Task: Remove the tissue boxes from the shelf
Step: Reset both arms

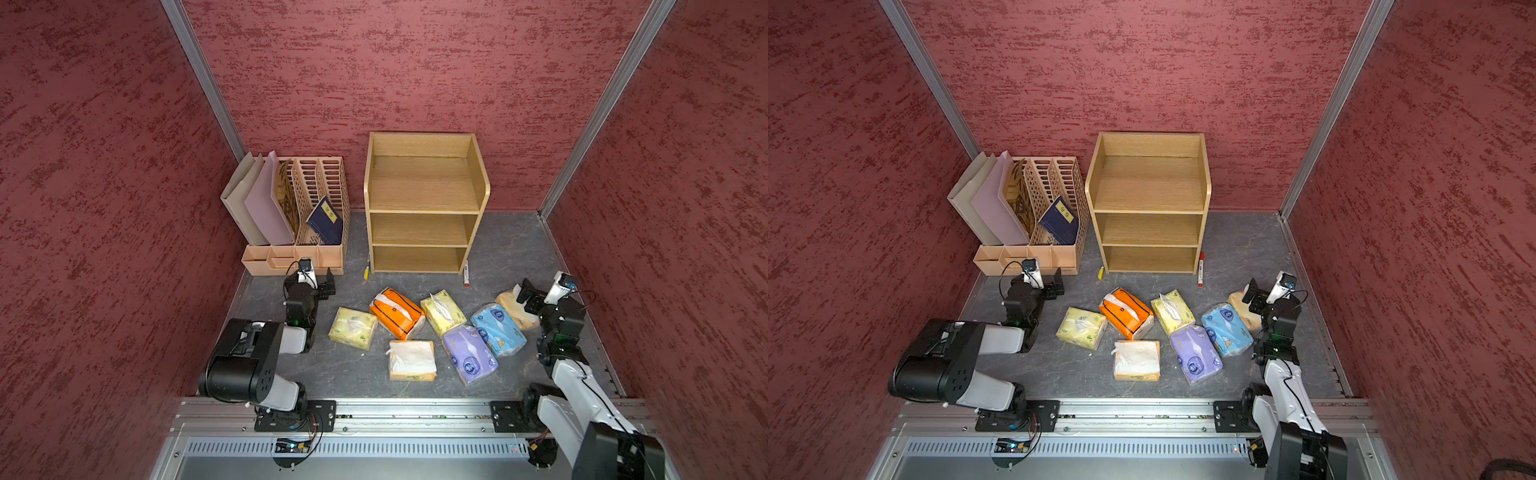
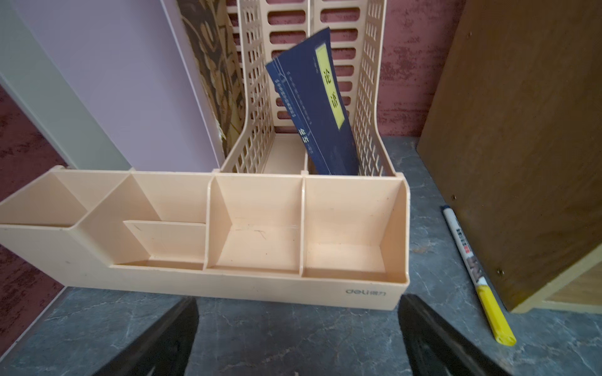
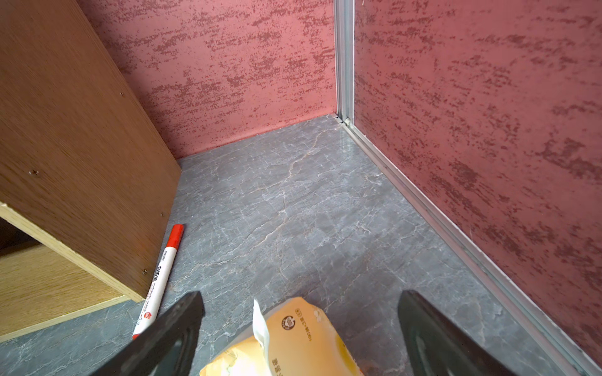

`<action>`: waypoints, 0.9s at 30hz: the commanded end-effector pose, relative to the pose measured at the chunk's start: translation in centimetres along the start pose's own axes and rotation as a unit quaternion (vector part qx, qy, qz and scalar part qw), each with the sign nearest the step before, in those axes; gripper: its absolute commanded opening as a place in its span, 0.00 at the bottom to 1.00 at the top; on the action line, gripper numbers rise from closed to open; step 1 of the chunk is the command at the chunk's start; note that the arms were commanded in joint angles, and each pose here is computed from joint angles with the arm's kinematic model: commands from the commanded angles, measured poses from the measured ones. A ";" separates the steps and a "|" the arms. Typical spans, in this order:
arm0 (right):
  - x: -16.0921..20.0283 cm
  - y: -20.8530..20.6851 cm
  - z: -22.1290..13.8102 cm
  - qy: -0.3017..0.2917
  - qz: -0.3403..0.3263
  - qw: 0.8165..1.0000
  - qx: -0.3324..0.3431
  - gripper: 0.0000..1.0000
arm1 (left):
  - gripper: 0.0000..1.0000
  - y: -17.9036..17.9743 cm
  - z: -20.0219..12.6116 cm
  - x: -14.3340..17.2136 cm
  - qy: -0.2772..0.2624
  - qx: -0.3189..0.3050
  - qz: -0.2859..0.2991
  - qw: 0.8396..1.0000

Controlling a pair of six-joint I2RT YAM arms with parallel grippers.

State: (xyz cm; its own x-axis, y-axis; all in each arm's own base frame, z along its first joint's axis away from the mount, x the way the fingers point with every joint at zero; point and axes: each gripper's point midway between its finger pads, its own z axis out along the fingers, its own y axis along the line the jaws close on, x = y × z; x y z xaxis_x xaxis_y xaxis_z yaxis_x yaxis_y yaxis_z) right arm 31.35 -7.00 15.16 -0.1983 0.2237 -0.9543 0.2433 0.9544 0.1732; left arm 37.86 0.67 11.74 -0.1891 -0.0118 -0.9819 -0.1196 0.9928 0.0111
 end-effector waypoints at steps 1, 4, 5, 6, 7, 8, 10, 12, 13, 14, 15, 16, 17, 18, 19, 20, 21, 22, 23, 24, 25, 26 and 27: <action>-1.7 0.7 0.8 -0.025 -0.002 1.000 -0.008 0.98 | 1.00 0.1 0.0 -1.0 -0.039 0.004 -0.009 0.999; -1.9 1.0 1.8 -0.021 0.004 1.000 -0.013 0.98 | 1.00 0.0 1.2 -0.7 -0.008 0.005 -0.008 1.000; -1.8 1.0 2.2 -0.019 0.005 1.000 -0.013 0.99 | 1.00 0.0 1.4 -0.5 0.003 0.006 -0.014 1.000; -1.7 1.0 2.5 -0.016 0.007 1.000 -0.013 0.99 | 1.00 0.3 1.6 -0.4 0.010 0.003 -0.020 1.000; -1.5 1.1 2.8 -0.013 0.009 1.000 -0.014 0.98 | 1.00 0.5 1.8 -0.5 0.010 0.001 -0.021 1.000; -1.2 1.1 3.0 -0.010 0.010 1.000 -0.016 0.98 | 1.00 0.6 1.8 -0.5 0.014 0.001 -0.025 1.000; -0.7 1.3 3.4 -0.006 0.013 1.000 -0.020 0.98 | 1.00 0.6 1.9 -0.4 0.013 0.003 -0.024 1.000; -0.2 1.7 3.8 -0.002 0.017 1.000 -0.026 0.99 | 1.00 0.6 1.9 -0.4 0.015 0.004 -0.025 1.000; -0.1 2.0 4.0 -0.002 0.017 0.999 -0.029 0.98 | 1.00 0.6 1.9 -0.4 0.015 0.004 -0.025 1.000; 0.0 2.2 4.2 -0.003 0.016 0.999 -0.030 0.98 | 1.00 0.6 1.9 -0.4 0.015 0.004 -0.026 1.000; 0.0 2.3 4.5 -0.006 0.013 1.000 -0.028 0.98 | 1.00 0.6 1.9 -0.4 0.015 0.004 -0.025 1.000; 0.0 2.5 4.9 -0.006 0.013 1.000 -0.026 0.98 | 1.00 0.6 1.9 -0.4 0.016 0.004 -0.025 1.000; 0.0 2.7 5.2 -0.008 0.011 1.000 -0.024 0.99 | 1.00 0.6 1.9 -0.4 0.016 0.005 -0.025 1.000; -0.2 2.9 5.7 -0.011 0.012 1.000 -0.025 0.98 | 1.00 0.6 1.9 -0.4 0.016 0.004 -0.025 1.000; -0.2 3.2 6.1 -0.015 0.012 0.999 -0.027 0.98 | 1.00 0.6 1.9 -0.4 0.016 0.005 -0.025 1.000; 0.0 3.6 6.5 -0.014 0.002 1.000 -0.028 0.98 | 1.00 0.6 1.9 -0.4 0.016 0.004 -0.025 1.000; 0.3 3.9 7.1 -0.008 -0.005 1.000 -0.027 0.98 | 1.00 0.6 1.9 -0.3 0.016 0.004 -0.025 1.000; 0.5 4.1 7.4 0.005 -0.013 1.000 -0.021 0.98 | 1.00 0.6 1.9 -0.4 0.016 0.005 -0.025 1.000; 0.5 4.3 7.5 0.007 -0.018 1.000 -0.018 0.98 | 1.00 0.6 1.9 -0.4 0.016 0.005 -0.025 1.000; 0.4 4.6 7.4 -0.001 -0.024 0.999 -0.025 0.99 | 1.00 0.6 1.9 -0.3 0.016 0.005 -0.025 1.000; 0.5 4.8 7.0 -0.008 -0.027 0.999 -0.034 0.99 | 1.00 0.6 1.9 -0.3 0.016 0.005 -0.025 1.000; 0.5 5.0 6.6 -0.020 -0.028 0.998 -0.043 0.98 | 1.00 0.6 1.9 -0.3 0.016 0.005 -0.025 1.000; 0.5 5.2 6.1 -0.033 -0.029 0.998 -0.052 0.98 | 1.00 0.6 1.9 -0.4 0.016 0.005 -0.025 1.000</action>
State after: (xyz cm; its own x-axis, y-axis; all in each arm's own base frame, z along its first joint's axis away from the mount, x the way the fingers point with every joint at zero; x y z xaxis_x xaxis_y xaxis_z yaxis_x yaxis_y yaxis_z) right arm 38.65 -3.26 12.59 -0.2331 0.1942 -0.9529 0.1477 0.9756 0.1626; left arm 39.43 1.24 11.20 -0.2303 -0.0485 -0.9719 -0.1150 0.9931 -0.0224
